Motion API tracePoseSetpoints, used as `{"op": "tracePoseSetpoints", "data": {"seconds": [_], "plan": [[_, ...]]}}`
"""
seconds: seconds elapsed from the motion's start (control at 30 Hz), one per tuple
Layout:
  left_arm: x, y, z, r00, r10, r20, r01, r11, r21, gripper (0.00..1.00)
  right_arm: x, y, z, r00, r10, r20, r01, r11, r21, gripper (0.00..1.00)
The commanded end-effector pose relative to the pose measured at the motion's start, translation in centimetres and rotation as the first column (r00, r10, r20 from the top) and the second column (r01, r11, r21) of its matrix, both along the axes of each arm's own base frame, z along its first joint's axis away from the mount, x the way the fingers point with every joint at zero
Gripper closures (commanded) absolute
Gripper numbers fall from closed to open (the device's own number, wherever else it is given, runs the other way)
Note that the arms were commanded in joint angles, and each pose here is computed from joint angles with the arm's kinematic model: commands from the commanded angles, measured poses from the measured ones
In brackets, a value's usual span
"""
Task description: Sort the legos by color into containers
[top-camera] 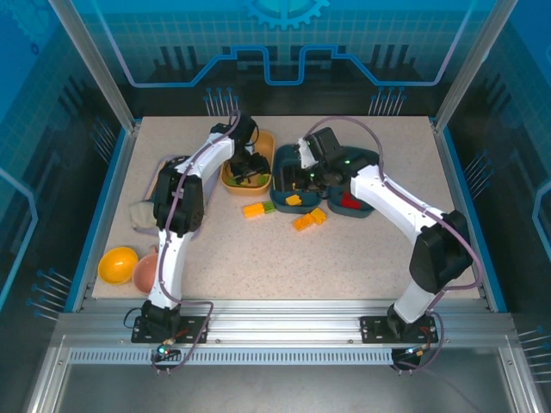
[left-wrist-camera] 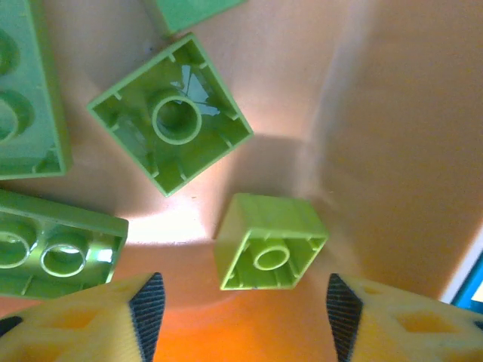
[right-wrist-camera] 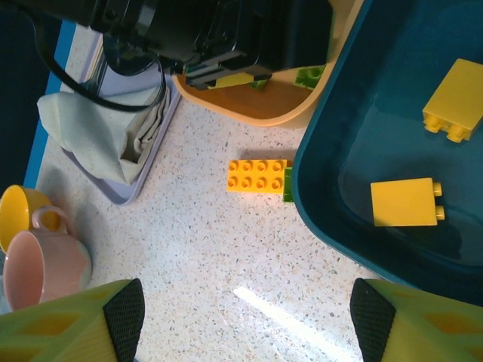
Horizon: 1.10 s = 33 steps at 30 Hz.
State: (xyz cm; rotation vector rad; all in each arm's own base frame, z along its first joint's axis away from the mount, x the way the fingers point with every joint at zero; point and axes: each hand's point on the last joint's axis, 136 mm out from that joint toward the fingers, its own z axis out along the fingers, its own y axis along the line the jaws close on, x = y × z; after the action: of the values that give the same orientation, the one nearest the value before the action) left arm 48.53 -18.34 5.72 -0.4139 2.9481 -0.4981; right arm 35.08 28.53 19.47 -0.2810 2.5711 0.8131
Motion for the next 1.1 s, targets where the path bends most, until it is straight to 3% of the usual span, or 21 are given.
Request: {"op": "tracePoseSetpoints", "data": {"seconds": [0.0, 0.13, 0.27, 0.43, 0.57, 0.77, 1.07], "plan": [[0.2, -0.1, 4.8, 0.998, 0.015, 0.066, -0.013, 0.999, -0.031, 0.35, -2.3, 0.7, -2.2, 0.997, 0.081, -0.011, -0.082, 0.992, -0.097, 0.25], [-1.6, 1.6, 8.8, 0.988, 0.099, 0.122, -0.098, 0.995, -0.014, 0.31, -3.9, 2.7, -4.2, 0.969, 0.241, 0.047, -0.225, 0.947, -0.231, 0.24], [-5.7, 4.8, 11.6, 0.954, 0.261, 0.146, -0.258, 0.965, -0.040, 0.28, -4.9, 5.4, -5.5, 0.882, 0.460, 0.106, -0.399, 0.847, -0.352, 0.18], [-12.3, 8.0, 11.0, 0.899, 0.426, 0.100, -0.416, 0.903, -0.107, 0.25, -4.3, 7.5, -7.6, 0.786, 0.615, 0.062, -0.515, 0.707, -0.486, 0.15], [-16.9, 9.1, 11.0, 0.870, 0.482, 0.105, -0.465, 0.872, -0.155, 0.22, -2.8, 8.4, -9.9, 0.768, 0.640, -0.002, -0.531, 0.635, -0.561, 0.09], [-22.2, 10.3, 10.8, 0.834, 0.543, 0.097, -0.521, 0.834, -0.183, 0.22, -1.4, 10.0, -11.6, 0.757, 0.653, -0.007, -0.519, 0.595, -0.614, 0.08], [-26.4, 11.1, 11.3, 0.837, 0.539, 0.093, -0.518, 0.836, -0.178, 0.22, 0.0, 12.4, -14.4, 0.747, 0.665, -0.016, -0.510, 0.558, -0.655, 0.08]]}}
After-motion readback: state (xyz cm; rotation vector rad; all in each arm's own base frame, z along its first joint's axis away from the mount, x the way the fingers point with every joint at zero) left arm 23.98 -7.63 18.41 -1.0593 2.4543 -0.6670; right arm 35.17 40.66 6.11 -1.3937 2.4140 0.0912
